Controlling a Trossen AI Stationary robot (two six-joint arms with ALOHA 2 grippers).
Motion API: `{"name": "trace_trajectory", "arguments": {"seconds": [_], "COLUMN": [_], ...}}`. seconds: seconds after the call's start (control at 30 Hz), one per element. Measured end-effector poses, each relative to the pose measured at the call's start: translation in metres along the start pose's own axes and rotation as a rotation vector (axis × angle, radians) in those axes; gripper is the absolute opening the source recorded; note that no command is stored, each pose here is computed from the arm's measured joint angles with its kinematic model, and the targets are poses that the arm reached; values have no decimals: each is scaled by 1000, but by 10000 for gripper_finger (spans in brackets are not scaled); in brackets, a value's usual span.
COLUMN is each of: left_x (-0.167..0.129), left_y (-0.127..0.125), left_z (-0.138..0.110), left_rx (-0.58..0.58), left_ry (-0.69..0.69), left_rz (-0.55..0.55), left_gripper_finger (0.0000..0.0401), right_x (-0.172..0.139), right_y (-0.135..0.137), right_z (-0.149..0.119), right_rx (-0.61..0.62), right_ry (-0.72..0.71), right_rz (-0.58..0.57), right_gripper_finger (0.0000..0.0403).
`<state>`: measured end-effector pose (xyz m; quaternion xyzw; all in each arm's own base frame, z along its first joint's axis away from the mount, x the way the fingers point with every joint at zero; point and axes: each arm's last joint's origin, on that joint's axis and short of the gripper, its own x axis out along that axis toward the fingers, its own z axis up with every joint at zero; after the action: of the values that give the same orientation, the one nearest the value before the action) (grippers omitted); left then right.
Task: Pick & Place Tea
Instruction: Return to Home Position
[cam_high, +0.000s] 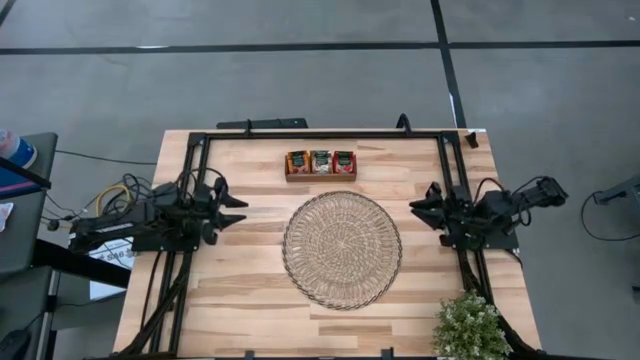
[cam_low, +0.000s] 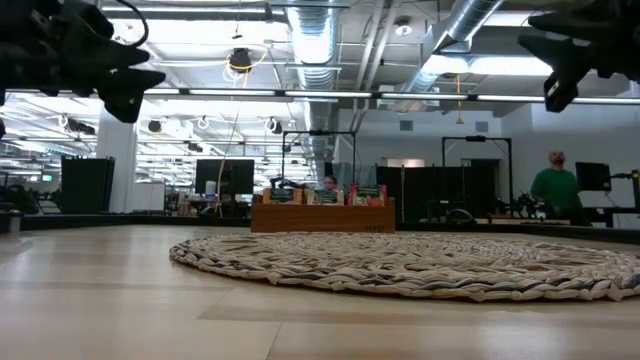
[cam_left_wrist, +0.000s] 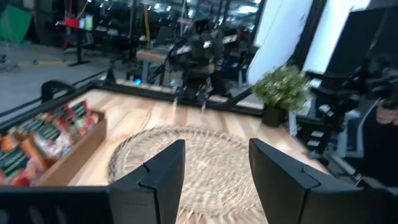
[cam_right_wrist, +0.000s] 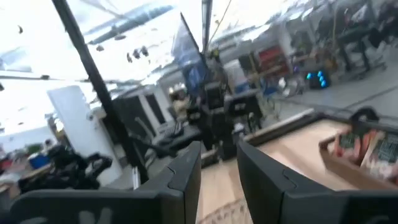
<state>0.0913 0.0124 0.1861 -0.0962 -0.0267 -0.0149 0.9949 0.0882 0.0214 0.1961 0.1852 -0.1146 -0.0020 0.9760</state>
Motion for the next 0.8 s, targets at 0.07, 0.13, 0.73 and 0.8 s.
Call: {"name": "trace_trajectory", "arguments": {"seconds": [0.07, 0.13, 0.73, 0.8], "left_x": [0, 0, 4, 4], "left_y": [0, 0, 6, 6], "left_z": [0, -1, -15, -15], "left_rx": [-9, -22, -156, -198], "left_ry": [-7, 6, -3, -1], "left_rz": [-13, -14, 64, 64], "left_gripper_finger": [170, 170, 170, 170], "right_x": [0, 0, 1, 1], "right_y": [0, -1, -15, -15], "right_z": [-1, -3, -20, -20], "right_rx": [-7, 11, -58, -58], "right_ry": [26, 52, 136, 138], "right_rz": [18, 17, -95, -96], "right_gripper_finger": [97, 97, 97, 97]}}
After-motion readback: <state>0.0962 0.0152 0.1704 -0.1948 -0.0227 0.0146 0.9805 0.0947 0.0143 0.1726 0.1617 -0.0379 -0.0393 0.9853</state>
